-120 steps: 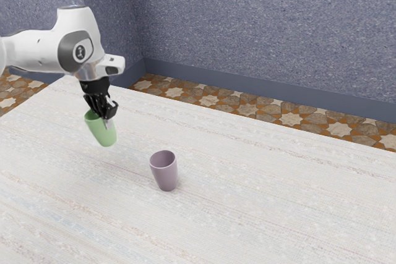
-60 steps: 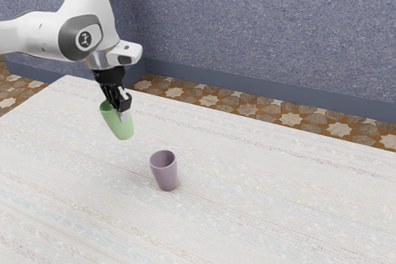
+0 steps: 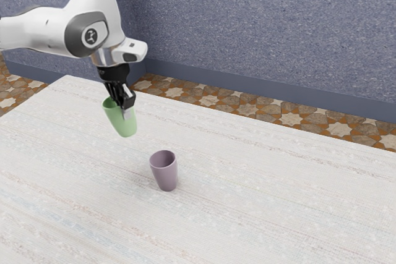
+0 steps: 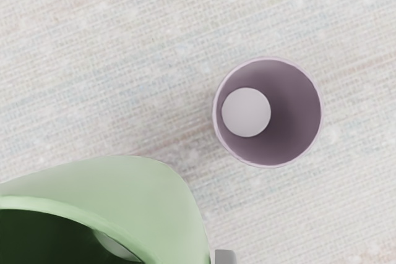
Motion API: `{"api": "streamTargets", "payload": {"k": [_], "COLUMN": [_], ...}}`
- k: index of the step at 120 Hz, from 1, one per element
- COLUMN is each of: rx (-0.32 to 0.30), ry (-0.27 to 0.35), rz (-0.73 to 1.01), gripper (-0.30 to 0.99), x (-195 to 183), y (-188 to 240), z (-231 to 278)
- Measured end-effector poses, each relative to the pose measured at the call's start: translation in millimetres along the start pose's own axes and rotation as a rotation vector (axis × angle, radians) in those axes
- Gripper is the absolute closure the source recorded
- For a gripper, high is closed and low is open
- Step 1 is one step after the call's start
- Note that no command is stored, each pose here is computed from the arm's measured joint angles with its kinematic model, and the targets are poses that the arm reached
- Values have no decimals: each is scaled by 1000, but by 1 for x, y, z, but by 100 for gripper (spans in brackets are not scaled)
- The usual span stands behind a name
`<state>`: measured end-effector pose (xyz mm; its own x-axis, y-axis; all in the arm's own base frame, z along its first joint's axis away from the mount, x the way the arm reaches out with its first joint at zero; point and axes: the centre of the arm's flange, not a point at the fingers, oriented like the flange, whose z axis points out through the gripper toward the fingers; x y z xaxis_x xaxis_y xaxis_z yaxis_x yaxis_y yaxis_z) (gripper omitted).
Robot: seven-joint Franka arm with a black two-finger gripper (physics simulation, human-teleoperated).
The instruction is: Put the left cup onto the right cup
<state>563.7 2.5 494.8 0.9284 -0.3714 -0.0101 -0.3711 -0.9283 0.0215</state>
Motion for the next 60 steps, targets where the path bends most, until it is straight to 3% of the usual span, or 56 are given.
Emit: {"api": "streamTargets", "payload": {"k": [33, 60], "rx": [5, 3], "ry": [20, 21], "rz": [12, 71], "gripper": [78, 78], "x": [12, 30], "y": [19, 65], "z": [2, 9]}}
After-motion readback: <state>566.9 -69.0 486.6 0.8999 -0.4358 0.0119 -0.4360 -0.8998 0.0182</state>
